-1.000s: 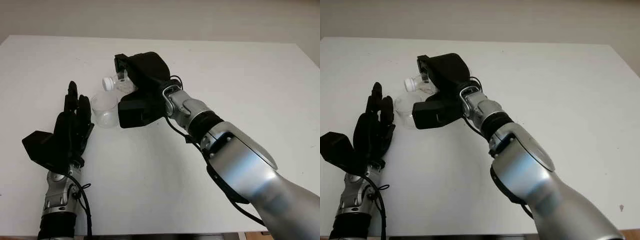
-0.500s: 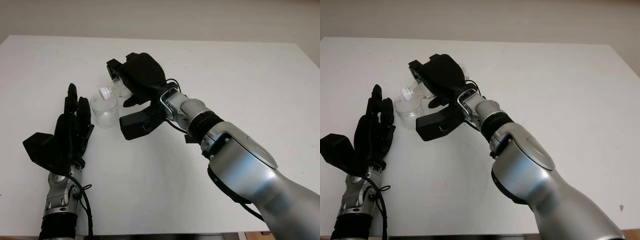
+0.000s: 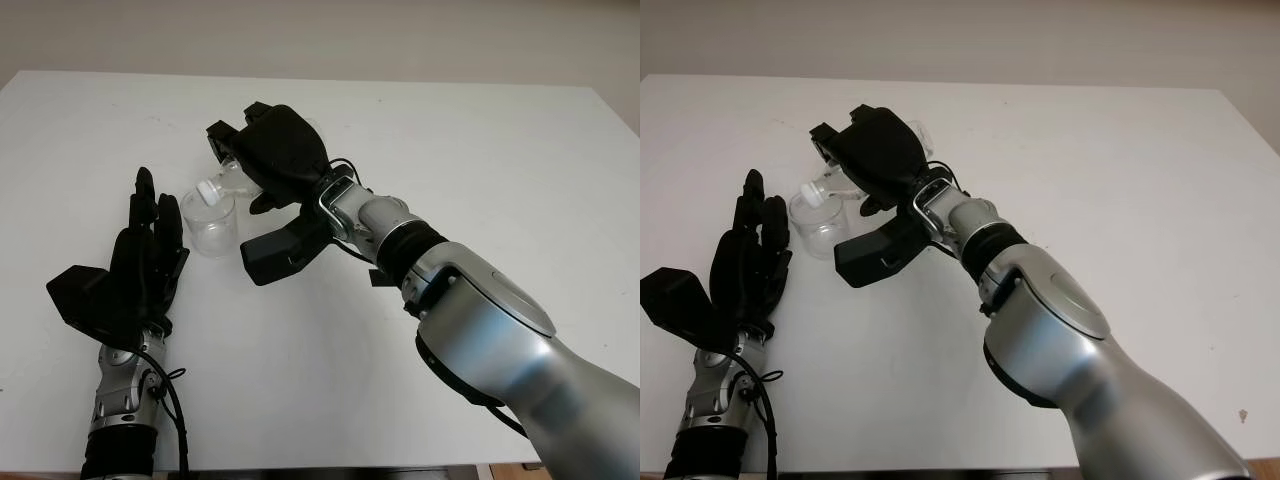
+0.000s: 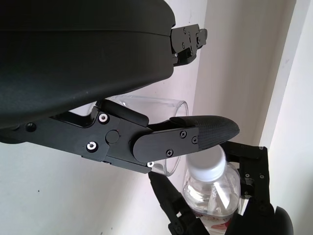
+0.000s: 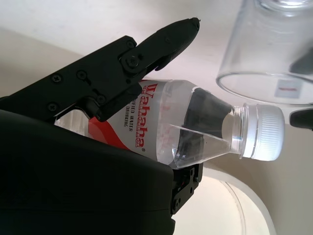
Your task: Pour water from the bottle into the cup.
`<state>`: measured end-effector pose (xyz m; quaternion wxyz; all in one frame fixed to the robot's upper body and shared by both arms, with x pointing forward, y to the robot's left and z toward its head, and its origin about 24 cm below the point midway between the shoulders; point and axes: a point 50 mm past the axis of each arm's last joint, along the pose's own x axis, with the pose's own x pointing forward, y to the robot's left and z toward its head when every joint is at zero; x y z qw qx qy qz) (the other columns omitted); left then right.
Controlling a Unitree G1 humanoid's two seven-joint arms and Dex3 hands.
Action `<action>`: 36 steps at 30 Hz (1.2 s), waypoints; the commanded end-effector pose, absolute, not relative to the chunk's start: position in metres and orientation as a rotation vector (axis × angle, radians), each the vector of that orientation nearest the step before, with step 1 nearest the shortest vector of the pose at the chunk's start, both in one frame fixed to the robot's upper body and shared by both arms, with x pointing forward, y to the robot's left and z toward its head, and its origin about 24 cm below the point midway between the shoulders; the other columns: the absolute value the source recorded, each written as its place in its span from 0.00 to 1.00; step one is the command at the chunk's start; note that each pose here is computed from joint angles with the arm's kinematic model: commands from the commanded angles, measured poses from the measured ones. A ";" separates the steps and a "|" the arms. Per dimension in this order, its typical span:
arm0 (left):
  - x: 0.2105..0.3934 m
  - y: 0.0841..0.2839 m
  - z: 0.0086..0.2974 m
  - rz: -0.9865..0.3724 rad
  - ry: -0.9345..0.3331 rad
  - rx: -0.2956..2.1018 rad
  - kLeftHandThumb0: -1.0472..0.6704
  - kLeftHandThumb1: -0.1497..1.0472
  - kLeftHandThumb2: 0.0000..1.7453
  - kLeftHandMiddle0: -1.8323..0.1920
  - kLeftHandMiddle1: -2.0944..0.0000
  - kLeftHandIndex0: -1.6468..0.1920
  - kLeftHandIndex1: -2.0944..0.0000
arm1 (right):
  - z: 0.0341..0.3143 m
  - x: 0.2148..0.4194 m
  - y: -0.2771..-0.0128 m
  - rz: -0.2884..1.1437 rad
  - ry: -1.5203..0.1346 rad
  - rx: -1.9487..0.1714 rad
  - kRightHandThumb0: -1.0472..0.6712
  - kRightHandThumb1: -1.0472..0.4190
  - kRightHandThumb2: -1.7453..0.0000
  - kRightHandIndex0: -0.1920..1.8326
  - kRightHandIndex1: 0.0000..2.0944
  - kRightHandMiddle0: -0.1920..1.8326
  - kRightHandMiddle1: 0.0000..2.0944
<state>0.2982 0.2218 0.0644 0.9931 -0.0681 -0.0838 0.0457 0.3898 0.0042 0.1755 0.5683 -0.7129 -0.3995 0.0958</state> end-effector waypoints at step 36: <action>0.302 0.221 0.064 0.086 -0.166 -0.144 0.22 1.00 0.31 0.99 0.97 0.98 0.97 | 0.195 0.393 0.002 0.080 -1.080 -1.855 0.33 0.02 0.97 0.55 1.00 0.24 0.78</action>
